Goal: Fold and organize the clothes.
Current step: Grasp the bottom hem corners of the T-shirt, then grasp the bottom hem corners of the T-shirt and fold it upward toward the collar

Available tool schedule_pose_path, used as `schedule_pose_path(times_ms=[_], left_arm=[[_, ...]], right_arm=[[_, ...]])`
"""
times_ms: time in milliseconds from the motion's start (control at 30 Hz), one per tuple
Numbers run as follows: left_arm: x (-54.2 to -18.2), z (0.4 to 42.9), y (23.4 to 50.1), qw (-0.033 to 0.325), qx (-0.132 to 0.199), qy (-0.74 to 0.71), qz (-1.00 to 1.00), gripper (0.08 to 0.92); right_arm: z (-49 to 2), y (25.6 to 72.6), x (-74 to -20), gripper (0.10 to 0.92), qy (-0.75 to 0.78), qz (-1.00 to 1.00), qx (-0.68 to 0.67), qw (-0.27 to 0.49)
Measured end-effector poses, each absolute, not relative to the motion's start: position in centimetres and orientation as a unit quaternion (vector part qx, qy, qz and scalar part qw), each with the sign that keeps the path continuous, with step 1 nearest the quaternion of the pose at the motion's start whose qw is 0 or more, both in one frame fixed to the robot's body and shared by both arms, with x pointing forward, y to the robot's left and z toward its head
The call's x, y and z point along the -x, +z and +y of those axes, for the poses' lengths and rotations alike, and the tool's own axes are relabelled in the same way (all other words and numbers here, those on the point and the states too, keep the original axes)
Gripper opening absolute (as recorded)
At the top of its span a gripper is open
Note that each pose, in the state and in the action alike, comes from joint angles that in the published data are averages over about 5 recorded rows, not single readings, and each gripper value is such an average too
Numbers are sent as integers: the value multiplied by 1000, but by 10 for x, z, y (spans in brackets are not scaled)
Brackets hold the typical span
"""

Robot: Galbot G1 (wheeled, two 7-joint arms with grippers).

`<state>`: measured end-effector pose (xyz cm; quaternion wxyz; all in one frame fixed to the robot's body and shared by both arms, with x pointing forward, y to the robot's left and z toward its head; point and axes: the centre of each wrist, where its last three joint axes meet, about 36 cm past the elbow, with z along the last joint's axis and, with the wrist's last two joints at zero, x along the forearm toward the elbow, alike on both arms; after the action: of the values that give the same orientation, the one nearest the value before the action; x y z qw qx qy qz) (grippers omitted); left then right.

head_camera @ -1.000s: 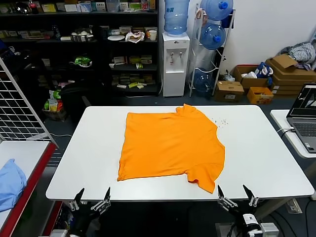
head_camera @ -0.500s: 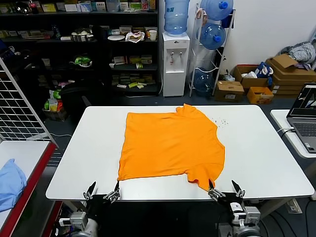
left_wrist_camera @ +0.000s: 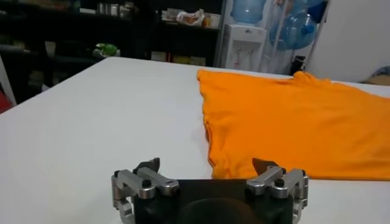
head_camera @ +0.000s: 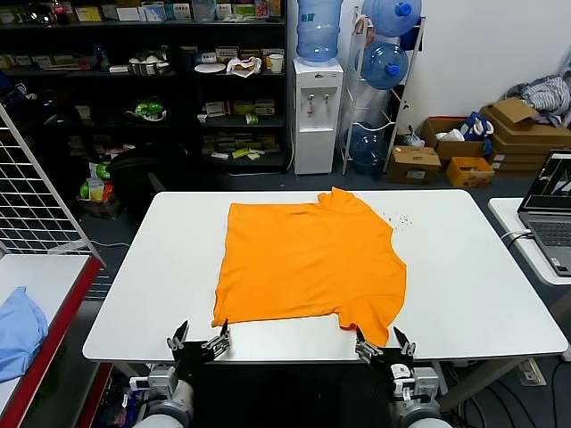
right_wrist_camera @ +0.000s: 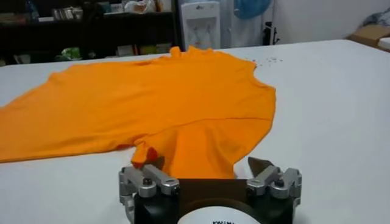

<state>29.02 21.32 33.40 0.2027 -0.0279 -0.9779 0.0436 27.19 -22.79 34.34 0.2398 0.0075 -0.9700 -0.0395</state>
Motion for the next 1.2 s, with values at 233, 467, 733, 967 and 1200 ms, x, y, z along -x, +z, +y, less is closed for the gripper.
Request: schedule_pose_path(times_ms=[233, 467, 733, 967, 1200], left_arm=[[-296, 203, 331, 207, 32, 46, -977, 675], [-298, 197, 327, 211, 37, 48, -976, 476], [-301, 193, 324, 211, 36, 50, -976, 242], [-299, 192, 324, 213, 34, 51, -975, 92], [-291, 192, 330, 218, 32, 56, -974, 92]], right_arm=[[-226, 342, -271, 504, -35, -970, -5, 241], [-224, 342, -269, 304, -35, -970, -2, 239], [-224, 343, -267, 122, -36, -972, 1, 233], [-222, 347, -262, 122, -38, -974, 0, 224], [-222, 357, -247, 122, -35, -976, -2, 214]])
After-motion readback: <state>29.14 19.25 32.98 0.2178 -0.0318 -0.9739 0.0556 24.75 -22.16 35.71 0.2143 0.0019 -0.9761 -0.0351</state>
